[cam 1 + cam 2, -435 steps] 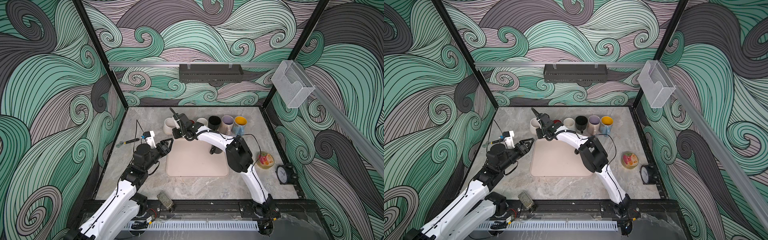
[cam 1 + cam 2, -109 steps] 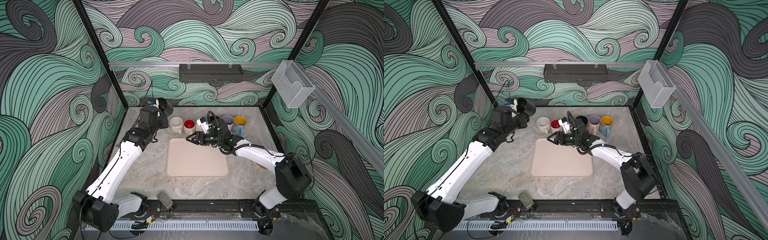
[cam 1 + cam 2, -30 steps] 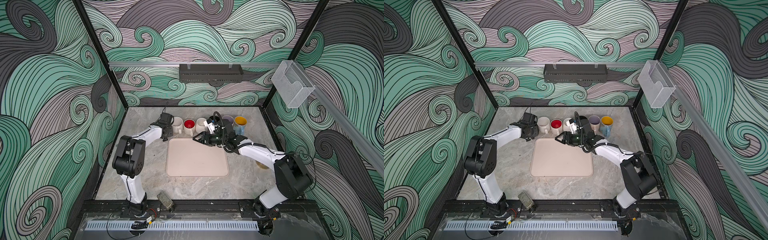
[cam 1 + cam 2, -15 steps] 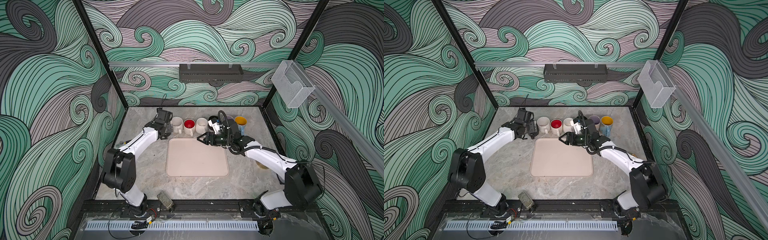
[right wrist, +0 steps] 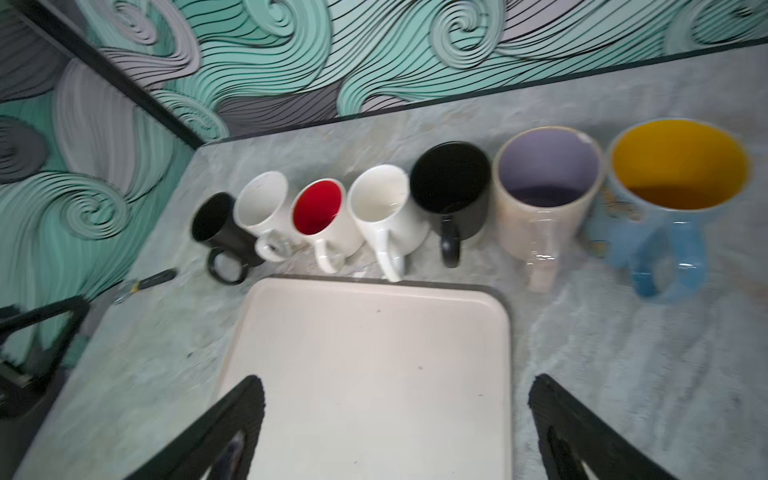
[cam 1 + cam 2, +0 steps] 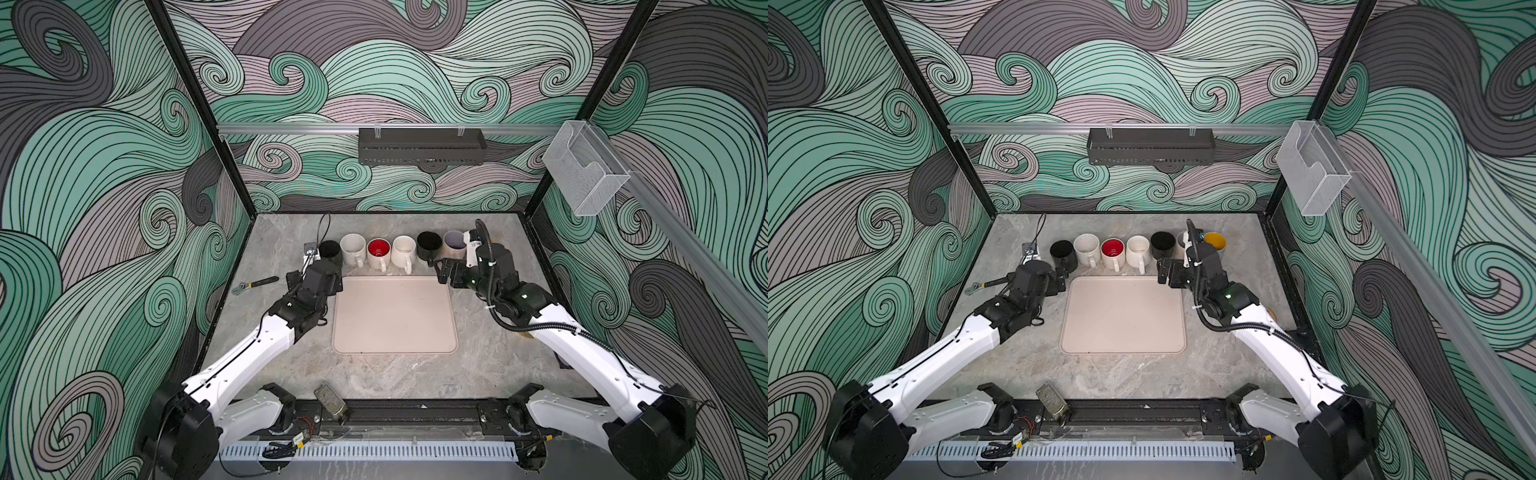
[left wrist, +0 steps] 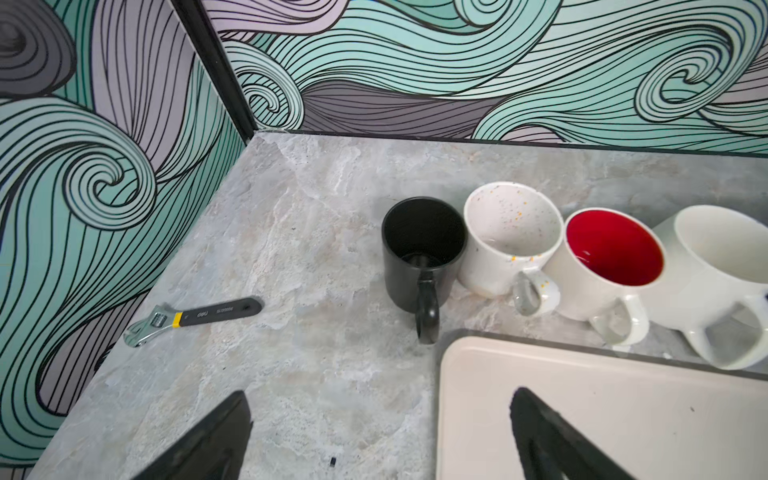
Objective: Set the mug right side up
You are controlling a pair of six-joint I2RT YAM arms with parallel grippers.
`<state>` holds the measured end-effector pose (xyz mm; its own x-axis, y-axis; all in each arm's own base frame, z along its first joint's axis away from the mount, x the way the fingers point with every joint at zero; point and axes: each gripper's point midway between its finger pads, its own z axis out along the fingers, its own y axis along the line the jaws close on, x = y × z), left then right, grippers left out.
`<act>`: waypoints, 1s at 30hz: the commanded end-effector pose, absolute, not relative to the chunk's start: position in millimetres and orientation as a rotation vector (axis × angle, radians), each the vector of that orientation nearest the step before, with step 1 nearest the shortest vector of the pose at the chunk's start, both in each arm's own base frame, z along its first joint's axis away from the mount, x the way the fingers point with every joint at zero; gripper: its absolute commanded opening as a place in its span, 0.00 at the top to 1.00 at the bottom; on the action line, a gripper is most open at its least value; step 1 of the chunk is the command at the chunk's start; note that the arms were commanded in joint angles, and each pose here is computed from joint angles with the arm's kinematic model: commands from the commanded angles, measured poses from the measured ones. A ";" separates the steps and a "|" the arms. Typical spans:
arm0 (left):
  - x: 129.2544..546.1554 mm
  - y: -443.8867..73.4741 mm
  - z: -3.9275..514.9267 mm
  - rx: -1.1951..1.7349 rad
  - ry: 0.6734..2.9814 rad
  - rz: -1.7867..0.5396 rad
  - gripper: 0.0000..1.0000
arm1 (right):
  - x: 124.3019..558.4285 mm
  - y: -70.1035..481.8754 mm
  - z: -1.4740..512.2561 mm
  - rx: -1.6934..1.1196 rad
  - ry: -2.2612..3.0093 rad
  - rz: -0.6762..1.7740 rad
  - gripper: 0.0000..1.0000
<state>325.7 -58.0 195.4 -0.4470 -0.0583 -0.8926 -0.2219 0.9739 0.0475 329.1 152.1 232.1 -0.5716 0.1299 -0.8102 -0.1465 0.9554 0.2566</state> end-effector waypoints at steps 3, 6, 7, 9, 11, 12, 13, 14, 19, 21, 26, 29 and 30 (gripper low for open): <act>314.3 -28.9 213.9 -0.318 1.830 0.255 0.01 | 332.0 90.2 242.1 0.125 1.902 0.055 0.01; 306.7 1.8 206.4 -0.410 1.717 0.404 0.02 | 327.8 84.3 242.1 0.109 1.911 0.013 0.01; 306.7 12.5 202.6 -0.447 1.704 0.438 0.01 | 327.4 81.3 239.2 0.113 1.935 -0.017 0.01; 306.9 28.8 195.5 -0.508 1.736 0.472 0.01 | 326.2 76.7 232.4 0.128 1.954 -0.048 0.01; 309.6 37.0 187.8 -0.522 1.768 0.486 0.01 | 327.0 79.9 226.9 0.098 1.943 -0.038 0.01; 313.2 37.7 185.3 -0.510 1.760 0.486 0.01 | 327.2 81.1 225.3 0.094 1.943 -0.030 0.01; 317.8 39.2 180.8 -0.495 1.750 0.487 0.01 | 328.0 84.1 223.5 0.084 1.945 -0.016 0.01; 323.2 42.4 178.7 -0.489 1.738 0.496 0.01 | 329.7 86.9 222.1 0.070 1.948 -0.007 0.01; 340.5 75.8 156.4 -0.519 1.776 0.639 0.02 | 338.2 90.6 206.0 0.034 2.005 -0.043 0.01; 351.0 84.1 133.1 -0.522 1.818 0.539 0.05 | 341.9 89.1 197.9 0.012 2.027 -0.052 0.01; 374.8 67.7 105.7 -0.379 1.904 0.330 0.07 | 357.1 64.7 188.5 -0.003 2.005 -0.149 0.01; 389.1 52.4 94.1 -0.266 1.932 0.276 0.05 | 365.7 40.2 181.2 0.052 1.995 -0.197 0.01; 393.3 50.3 91.1 -0.239 1.924 0.281 0.02 | 367.7 32.1 178.6 0.068 1.990 -0.217 0.01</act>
